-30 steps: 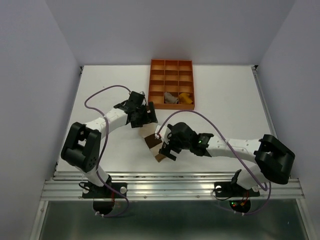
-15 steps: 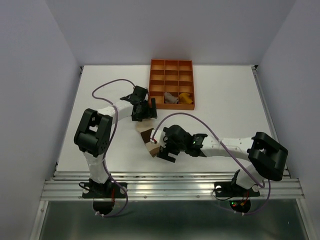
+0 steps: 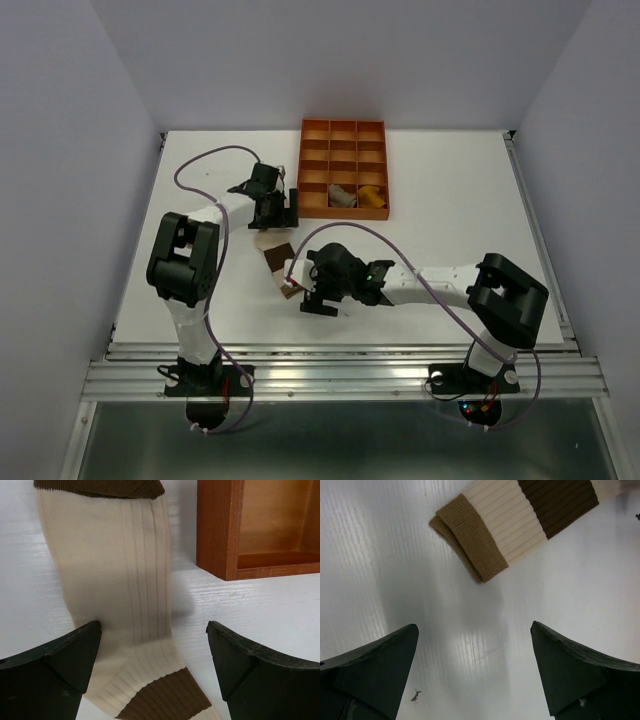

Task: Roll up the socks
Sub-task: Adjust the sock at the center of the board, then roll the sock at the center of the board.

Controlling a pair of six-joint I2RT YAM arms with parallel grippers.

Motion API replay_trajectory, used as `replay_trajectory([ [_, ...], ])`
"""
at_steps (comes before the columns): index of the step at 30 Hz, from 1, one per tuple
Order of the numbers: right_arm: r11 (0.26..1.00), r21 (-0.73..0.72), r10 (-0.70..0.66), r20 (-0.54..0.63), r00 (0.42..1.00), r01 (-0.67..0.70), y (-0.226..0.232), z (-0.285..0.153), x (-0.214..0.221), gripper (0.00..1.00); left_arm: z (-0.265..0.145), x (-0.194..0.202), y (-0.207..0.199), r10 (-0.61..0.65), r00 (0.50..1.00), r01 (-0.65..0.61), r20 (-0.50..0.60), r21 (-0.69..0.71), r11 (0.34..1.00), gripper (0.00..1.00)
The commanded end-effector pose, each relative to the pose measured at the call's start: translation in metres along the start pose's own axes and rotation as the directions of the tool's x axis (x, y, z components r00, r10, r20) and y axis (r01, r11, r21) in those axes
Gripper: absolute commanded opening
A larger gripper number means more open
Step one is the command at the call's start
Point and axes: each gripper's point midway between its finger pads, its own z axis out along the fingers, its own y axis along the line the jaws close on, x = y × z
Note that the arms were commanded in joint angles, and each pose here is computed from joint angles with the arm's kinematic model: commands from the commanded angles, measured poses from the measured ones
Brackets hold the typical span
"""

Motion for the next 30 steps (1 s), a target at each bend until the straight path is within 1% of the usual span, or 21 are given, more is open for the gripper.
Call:
replay_trajectory([
  [1,0.994,0.015,-0.110,0.109,0.988,0.109,-0.013,0.009,-0.039,1.00,-0.013,-0.028,-0.013,0.054,0.996,-0.058,0.064,0.054,0.997,0.99],
  [4,0.989,0.002,-0.148,0.126,0.981,0.149,-0.015,0.018,-0.051,0.99,-0.037,-0.042,-0.022,0.037,0.993,-0.046,0.112,0.079,0.996,0.99],
  [6,0.985,-0.004,-0.172,0.128,0.977,0.174,-0.015,0.021,-0.051,0.98,-0.049,-0.047,-0.021,0.012,0.992,-0.021,0.126,0.070,0.997,0.99],
  [9,0.980,0.012,-0.201,0.092,0.975,0.201,-0.020,0.027,-0.047,0.97,-0.073,-0.056,-0.012,-0.076,0.985,0.076,0.157,0.004,0.997,0.99],
  [10,0.975,0.007,-0.222,0.096,0.970,0.222,-0.020,0.027,-0.047,0.97,-0.083,-0.059,-0.003,-0.119,0.974,0.129,0.194,-0.042,0.991,0.99],
  [12,0.973,-0.036,-0.224,0.132,0.966,0.230,-0.013,0.028,-0.055,0.93,-0.086,-0.051,0.006,-0.183,0.964,0.200,0.192,-0.073,0.977,0.99],
  [14,0.971,-0.066,-0.219,0.134,0.966,0.230,-0.007,0.029,-0.054,0.92,-0.092,-0.043,0.016,-0.245,0.950,0.267,0.192,-0.101,0.958,0.99],
  [15,0.972,-0.073,-0.211,0.132,0.969,0.222,-0.009,0.032,-0.051,0.92,-0.091,-0.034,0.022,-0.296,0.937,0.321,0.187,-0.119,0.940,0.99],
  [18,0.969,-0.112,-0.205,0.129,0.970,0.220,-0.001,0.038,-0.048,0.87,-0.095,-0.023,0.037,-0.359,0.907,0.399,0.219,-0.176,0.900,0.99],
  [19,0.971,-0.105,-0.201,0.124,0.972,0.214,-0.006,0.039,-0.047,0.85,-0.092,-0.013,0.041,-0.367,0.907,0.405,0.207,-0.189,0.895,0.99],
  [21,0.971,-0.102,-0.206,0.117,0.972,0.218,-0.007,0.042,-0.045,0.84,-0.094,-0.010,0.045,-0.382,0.897,0.424,0.222,-0.186,0.886,0.99],
  [24,0.971,-0.121,-0.196,0.103,0.975,0.208,-0.004,0.054,-0.042,0.79,-0.092,0.003,0.051,-0.396,0.892,0.438,0.217,-0.202,0.876,0.99],
  [25,0.971,-0.125,-0.194,0.096,0.976,0.205,-0.003,0.056,-0.039,0.79,-0.090,0.007,0.052,-0.397,0.893,0.437,0.210,-0.208,0.875,0.99],
  [27,0.973,-0.126,-0.184,0.091,0.979,0.195,-0.007,0.060,-0.037,0.70,-0.089,0.009,0.053,-0.399,0.891,0.441,0.214,-0.204,0.874,0.99],
  [30,0.974,-0.136,-0.168,0.097,0.981,0.180,-0.008,0.062,-0.037,0.66,-0.085,0.015,0.055,-0.401,0.894,0.439,0.200,-0.214,0.873,0.99],
])
